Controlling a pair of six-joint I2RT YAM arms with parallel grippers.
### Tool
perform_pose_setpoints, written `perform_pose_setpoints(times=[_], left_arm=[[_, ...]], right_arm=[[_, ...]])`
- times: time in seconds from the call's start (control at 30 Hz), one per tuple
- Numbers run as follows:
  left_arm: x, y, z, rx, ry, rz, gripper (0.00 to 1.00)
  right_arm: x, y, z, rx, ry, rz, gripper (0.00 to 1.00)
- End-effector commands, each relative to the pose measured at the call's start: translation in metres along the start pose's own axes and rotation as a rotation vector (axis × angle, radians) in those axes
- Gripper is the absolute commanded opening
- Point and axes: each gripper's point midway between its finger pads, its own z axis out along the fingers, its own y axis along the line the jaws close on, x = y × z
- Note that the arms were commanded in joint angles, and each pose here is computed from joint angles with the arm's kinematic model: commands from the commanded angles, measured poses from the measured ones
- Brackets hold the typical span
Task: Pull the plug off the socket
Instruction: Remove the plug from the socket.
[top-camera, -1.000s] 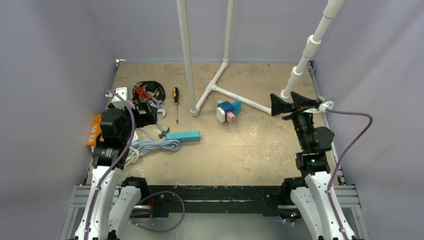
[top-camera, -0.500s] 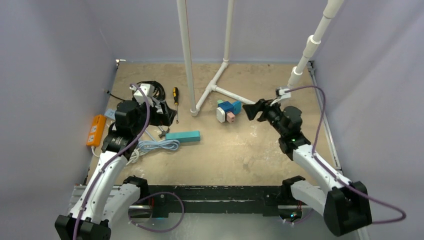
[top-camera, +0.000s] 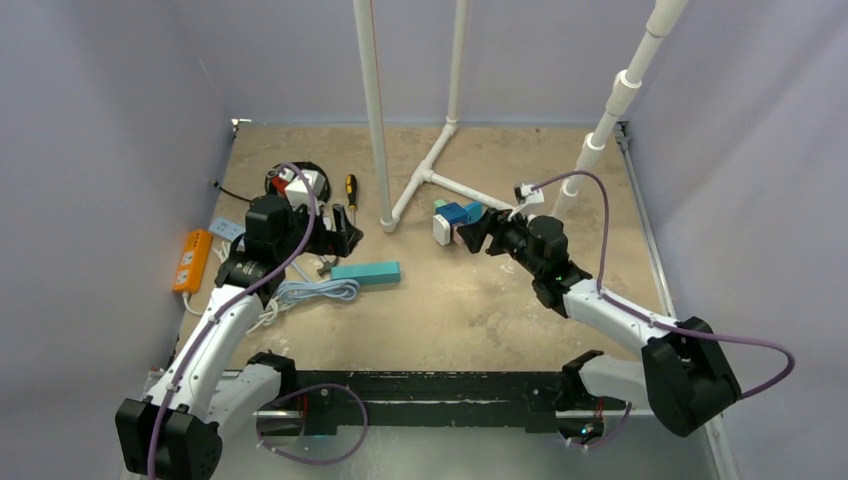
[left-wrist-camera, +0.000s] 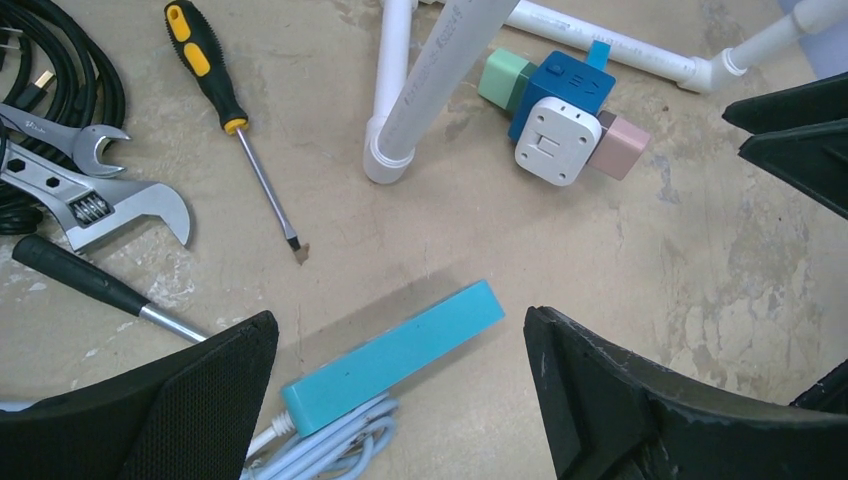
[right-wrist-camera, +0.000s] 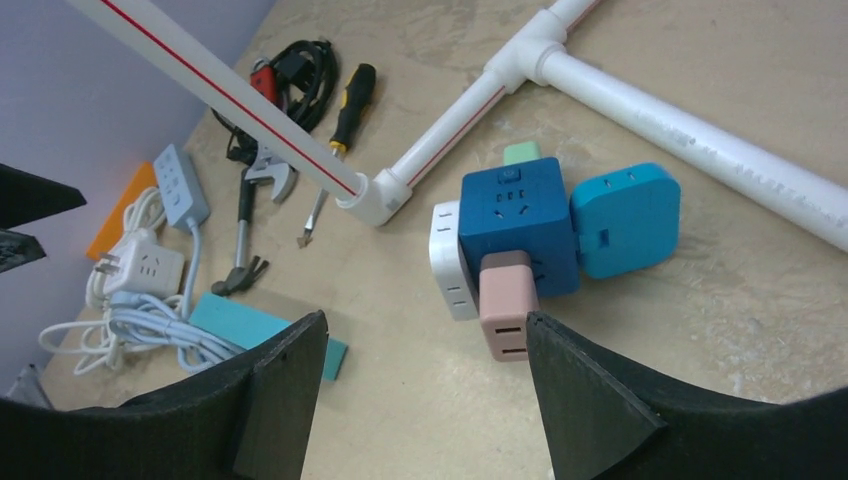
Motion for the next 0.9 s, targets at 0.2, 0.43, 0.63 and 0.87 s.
perform_pose_setpoints(times=[0.2,0.43,0.63,0.87], left_arm=[[-0.002,-0.007,0.005,0.046,0.006,0.016,0.93],[0.000,-0.008,0.007,0.057,0.016,0.017,0.94],[0.003,-0.010,0.010,0.078,0.035,0.010,0.94],[0.004,-0.011,0.011,0.086,0.039,0.010,0.94]], right_arm=[[0.000,-0.019,0.012,0.100,-0.011,-0.058,0.76],[0.023,-0.024,0.030,0.128,0.083,-0.066,0.75],[0.034,-0.023,0.045,0.137,0.122,-0.064,0.68],[0.043,-0.024,0.060,0.203,0.140,-0.079,0.61]])
